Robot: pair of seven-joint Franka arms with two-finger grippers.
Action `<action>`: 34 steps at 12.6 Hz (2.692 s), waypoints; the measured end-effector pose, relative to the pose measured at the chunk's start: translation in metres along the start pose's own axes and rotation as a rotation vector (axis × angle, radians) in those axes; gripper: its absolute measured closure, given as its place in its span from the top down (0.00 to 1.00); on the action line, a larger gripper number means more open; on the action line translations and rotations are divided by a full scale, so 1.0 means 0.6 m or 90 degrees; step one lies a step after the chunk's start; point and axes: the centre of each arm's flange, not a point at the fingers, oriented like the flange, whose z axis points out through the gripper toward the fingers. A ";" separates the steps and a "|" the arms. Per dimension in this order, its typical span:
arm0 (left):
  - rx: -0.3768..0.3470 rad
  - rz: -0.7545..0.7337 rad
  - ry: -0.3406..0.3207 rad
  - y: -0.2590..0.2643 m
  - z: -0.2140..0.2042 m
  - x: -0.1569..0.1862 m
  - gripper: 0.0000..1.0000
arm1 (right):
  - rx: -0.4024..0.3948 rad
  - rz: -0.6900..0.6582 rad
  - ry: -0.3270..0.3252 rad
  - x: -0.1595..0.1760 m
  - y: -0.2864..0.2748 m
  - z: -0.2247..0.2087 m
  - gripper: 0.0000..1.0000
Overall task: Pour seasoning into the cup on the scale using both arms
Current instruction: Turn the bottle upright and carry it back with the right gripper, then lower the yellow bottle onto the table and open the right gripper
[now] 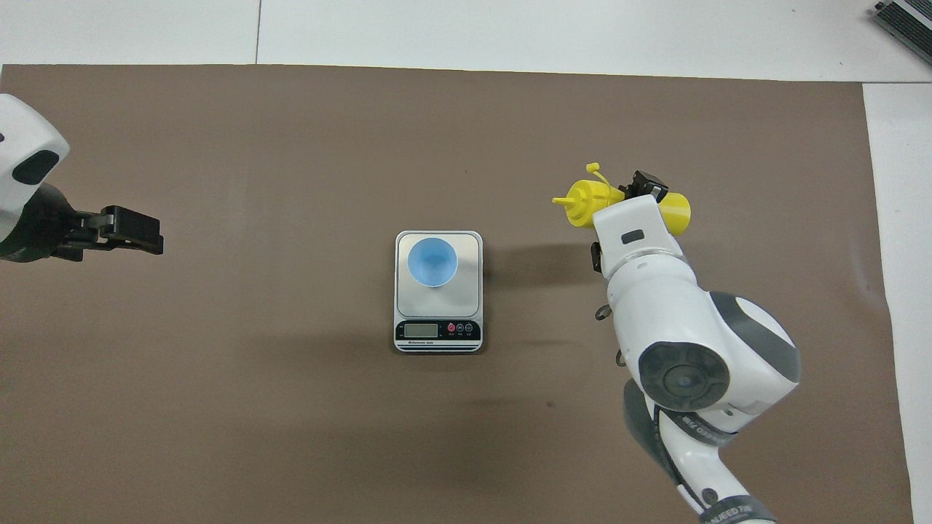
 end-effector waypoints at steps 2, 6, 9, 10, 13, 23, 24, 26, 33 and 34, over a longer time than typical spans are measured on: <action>0.000 0.000 0.000 0.000 0.000 0.000 1.00 | 0.008 0.027 0.017 -0.046 0.002 0.020 0.43; 0.000 0.000 -0.001 0.000 0.001 0.000 1.00 | 0.021 0.118 0.008 -0.096 0.030 0.037 0.43; 0.000 0.000 -0.002 0.000 0.002 0.000 1.00 | 0.047 0.223 0.014 -0.104 0.045 0.038 0.43; 0.000 0.000 -0.002 0.000 0.002 0.000 1.00 | 0.054 0.251 0.015 -0.105 0.048 0.038 0.43; 0.000 0.000 -0.002 0.000 0.003 0.000 1.00 | 0.075 0.319 0.011 -0.110 0.060 0.039 0.43; 0.001 0.000 -0.007 -0.001 0.008 -0.001 1.00 | 0.284 0.389 0.195 -0.301 0.175 0.024 0.43; 0.001 0.000 -0.007 -0.001 0.008 -0.001 1.00 | 0.296 0.386 0.223 -0.325 0.169 0.032 0.43; 0.001 0.000 -0.007 -0.001 0.008 -0.001 1.00 | 0.302 0.382 0.299 -0.366 0.143 0.050 0.43; 0.001 0.000 -0.007 -0.001 0.008 -0.001 1.00 | 0.309 0.287 0.438 -0.475 0.034 0.138 0.43; 0.001 0.000 -0.007 0.000 0.008 -0.001 1.00 | 0.311 0.292 0.448 -0.483 0.022 0.149 0.43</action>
